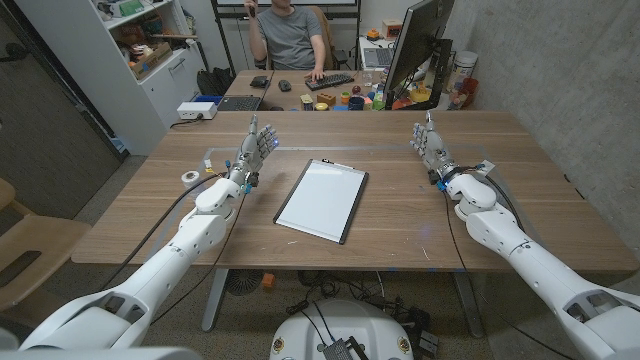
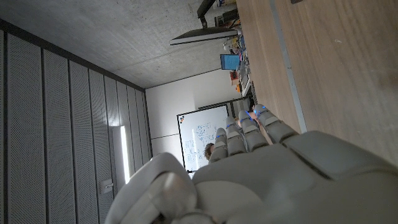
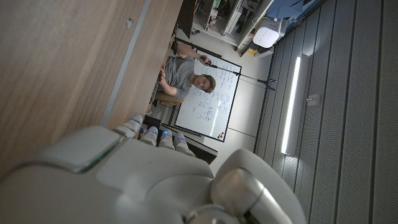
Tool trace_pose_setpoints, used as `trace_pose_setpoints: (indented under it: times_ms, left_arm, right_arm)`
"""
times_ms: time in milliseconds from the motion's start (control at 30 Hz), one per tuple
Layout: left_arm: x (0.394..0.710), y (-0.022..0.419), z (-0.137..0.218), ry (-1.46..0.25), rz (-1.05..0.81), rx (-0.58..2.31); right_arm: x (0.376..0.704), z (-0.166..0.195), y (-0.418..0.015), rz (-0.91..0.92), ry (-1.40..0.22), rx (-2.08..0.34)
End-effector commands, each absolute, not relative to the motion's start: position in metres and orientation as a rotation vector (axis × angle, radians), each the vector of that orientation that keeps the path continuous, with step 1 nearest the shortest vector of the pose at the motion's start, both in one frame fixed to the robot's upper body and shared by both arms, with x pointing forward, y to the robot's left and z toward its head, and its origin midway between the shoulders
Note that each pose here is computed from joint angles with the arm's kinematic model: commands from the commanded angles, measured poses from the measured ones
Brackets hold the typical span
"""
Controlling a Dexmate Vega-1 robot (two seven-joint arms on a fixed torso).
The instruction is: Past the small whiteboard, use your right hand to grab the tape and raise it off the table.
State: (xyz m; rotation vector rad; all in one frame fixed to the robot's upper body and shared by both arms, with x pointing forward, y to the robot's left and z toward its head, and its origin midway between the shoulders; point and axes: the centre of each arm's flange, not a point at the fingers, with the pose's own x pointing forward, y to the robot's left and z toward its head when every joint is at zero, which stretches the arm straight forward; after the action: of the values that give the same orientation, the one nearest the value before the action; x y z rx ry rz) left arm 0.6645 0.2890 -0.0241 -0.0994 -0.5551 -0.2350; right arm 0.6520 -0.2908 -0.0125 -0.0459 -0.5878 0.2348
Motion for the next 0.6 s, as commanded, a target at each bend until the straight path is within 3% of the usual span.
trace_pose_setpoints:
  times_ms: [33, 333, 600]
  left_arm:
    - [0.666, 0.288, -0.024, -0.549, -0.25, -0.093]
    - [0.667, 0.289, -0.022, -0.55, -0.255, -0.093]
    - [0.667, 0.285, -0.023, -0.547, -0.28, -0.08]
  right_arm:
    - [0.618, 0.002, -0.298, 0.191, -0.55, -0.302]
    - [0.58, 0.0, -0.308, 0.133, -0.5, -0.449]
    - [0.539, 0.001, -0.318, 0.009, -0.335, -0.727]
